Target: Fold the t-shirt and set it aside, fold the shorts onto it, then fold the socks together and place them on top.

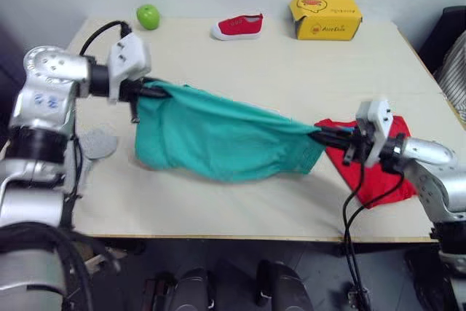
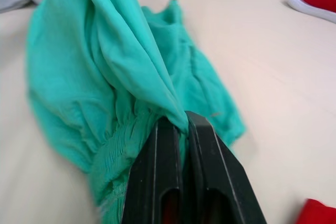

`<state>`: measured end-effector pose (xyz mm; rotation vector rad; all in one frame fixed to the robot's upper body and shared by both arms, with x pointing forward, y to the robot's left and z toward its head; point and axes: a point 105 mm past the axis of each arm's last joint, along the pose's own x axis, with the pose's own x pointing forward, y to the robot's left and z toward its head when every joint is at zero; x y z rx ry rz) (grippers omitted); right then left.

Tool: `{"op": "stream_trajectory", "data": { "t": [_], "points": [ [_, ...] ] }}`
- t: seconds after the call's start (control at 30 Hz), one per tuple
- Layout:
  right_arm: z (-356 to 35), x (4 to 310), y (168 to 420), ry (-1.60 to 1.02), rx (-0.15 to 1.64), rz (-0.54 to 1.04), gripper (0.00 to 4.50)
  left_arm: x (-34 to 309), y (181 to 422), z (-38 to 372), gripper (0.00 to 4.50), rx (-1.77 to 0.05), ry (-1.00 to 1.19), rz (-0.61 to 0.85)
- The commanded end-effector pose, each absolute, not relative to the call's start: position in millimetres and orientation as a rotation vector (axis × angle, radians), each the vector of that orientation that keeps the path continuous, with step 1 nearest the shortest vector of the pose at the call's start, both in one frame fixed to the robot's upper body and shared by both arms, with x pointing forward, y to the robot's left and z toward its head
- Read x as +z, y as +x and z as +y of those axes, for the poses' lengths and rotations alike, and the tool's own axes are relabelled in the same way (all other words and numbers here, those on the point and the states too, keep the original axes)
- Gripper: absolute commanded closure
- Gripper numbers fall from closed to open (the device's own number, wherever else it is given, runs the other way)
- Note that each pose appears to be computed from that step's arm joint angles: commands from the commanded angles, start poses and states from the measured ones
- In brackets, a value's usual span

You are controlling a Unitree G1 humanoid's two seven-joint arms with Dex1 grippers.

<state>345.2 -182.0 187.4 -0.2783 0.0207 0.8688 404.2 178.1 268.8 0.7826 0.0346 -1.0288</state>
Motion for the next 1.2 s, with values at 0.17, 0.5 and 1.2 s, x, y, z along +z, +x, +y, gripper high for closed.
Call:
{"op": "stream_trajectory", "data": {
  "t": [0.17,0.5,1.2],
  "points": [
    [-190.6,168.2,378.4,-0.325,0.657,0.065,4.5,242.1,438.7,182.8,4.45,-0.835,0.808,0.053],
    [-185.5,185.1,378.0,-0.251,0.617,-0.111,3.7,237.3,451.7,200.2,3.16,-0.635,0.668,0.003],
    [-166.3,214.4,304.5,-0.266,0.879,-0.252,0.05,253.0,365.7,278.0,0.0,-0.72,0.636,-0.229]
  ]
}}
